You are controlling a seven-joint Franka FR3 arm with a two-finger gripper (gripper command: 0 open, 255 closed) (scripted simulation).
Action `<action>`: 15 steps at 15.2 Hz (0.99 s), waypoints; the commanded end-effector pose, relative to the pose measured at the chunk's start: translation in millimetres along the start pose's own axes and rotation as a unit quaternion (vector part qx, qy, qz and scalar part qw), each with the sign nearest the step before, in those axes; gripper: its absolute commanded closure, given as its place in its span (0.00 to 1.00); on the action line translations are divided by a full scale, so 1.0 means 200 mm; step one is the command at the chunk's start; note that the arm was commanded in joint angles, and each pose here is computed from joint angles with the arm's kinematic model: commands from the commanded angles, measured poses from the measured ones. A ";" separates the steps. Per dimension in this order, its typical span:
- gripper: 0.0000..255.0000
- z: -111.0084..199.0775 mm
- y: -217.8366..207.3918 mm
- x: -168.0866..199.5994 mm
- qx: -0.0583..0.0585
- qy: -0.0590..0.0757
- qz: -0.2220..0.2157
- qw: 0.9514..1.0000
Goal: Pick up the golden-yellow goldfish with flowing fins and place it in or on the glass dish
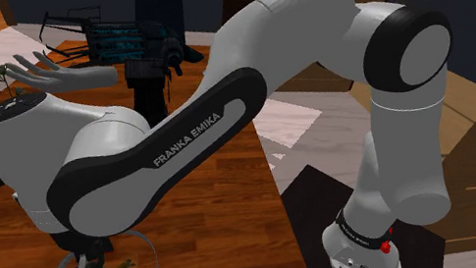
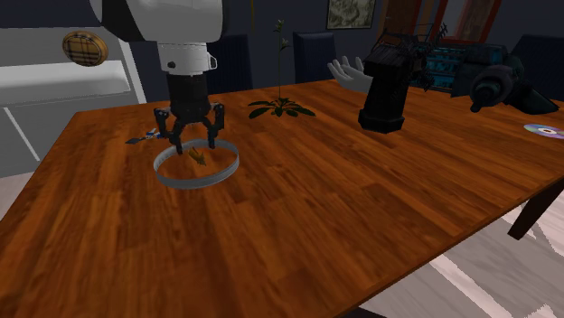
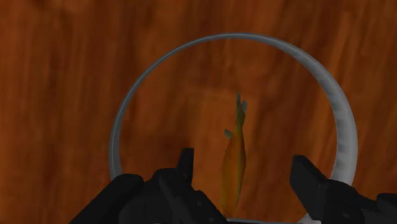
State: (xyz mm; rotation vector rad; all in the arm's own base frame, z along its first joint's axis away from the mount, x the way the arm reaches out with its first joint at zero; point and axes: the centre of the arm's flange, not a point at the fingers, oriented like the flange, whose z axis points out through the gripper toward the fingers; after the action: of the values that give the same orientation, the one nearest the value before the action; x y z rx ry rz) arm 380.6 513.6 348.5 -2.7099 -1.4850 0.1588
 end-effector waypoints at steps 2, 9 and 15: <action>0.00 0.00 0.00 0.00 0.000 0.000 0.000 1.000; 0.00 -0.25 0.00 0.00 0.000 0.000 0.000 1.000; 0.00 -0.25 0.00 0.00 0.000 0.000 0.000 1.000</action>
State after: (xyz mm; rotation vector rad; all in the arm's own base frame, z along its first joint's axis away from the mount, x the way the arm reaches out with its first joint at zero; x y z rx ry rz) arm 386.2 514.1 398.0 -2.7099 -1.4849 0.1587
